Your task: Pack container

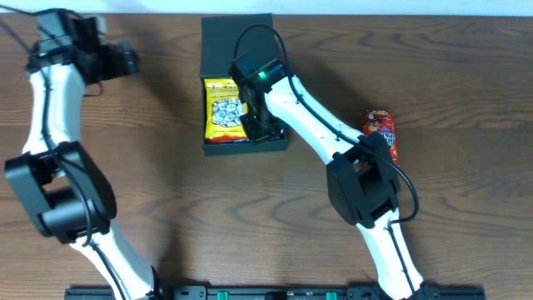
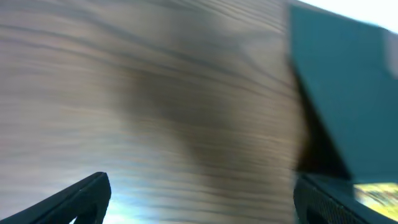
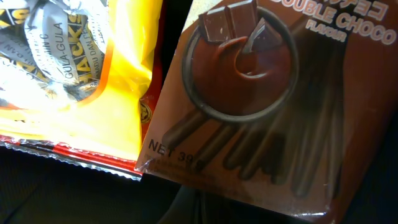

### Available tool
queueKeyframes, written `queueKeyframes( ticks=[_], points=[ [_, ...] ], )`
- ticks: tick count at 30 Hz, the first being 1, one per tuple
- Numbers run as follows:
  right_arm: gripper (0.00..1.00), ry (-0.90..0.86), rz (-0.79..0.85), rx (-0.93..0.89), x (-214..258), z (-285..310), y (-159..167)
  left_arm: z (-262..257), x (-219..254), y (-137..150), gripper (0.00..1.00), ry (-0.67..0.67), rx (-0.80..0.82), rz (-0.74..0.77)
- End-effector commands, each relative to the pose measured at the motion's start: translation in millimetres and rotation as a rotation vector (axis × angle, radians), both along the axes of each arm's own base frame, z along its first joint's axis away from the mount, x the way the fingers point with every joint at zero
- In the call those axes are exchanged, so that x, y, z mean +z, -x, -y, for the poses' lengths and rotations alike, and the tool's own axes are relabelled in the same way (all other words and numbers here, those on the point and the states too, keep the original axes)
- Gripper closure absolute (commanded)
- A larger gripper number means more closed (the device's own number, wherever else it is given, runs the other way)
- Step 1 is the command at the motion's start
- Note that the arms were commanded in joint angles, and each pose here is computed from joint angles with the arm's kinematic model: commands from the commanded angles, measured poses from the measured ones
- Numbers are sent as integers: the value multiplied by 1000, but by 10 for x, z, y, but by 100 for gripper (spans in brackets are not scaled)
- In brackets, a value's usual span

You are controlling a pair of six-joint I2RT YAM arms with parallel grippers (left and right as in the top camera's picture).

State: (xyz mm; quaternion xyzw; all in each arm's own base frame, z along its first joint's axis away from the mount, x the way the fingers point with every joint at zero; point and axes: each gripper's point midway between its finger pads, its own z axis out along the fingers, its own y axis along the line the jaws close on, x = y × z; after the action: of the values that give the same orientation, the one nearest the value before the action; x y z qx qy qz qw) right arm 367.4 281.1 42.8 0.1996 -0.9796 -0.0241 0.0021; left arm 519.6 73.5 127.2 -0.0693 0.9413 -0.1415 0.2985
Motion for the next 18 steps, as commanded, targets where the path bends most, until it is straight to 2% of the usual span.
queueKeyframes(
  ticks=[1,7,9,12,15,18],
  points=[
    [98,13,-24,-14,-69,62,13,639,-372,26,5,183,-187,-59],
    [98,13,-25,-14,-69,75,5,1055,-647,58,5,359,-258,-118],
    [99,13,-25,-9,-69,75,5,1143,-617,64,0,417,-288,-106],
    [99,12,-24,1,-69,75,5,1197,-553,71,19,452,-309,-94],
    [98,12,-24,9,-69,75,4,1231,-521,91,28,476,-319,-95],
    [99,12,-24,7,-69,82,-1,1282,-520,133,32,493,-327,-113]
  ],
)
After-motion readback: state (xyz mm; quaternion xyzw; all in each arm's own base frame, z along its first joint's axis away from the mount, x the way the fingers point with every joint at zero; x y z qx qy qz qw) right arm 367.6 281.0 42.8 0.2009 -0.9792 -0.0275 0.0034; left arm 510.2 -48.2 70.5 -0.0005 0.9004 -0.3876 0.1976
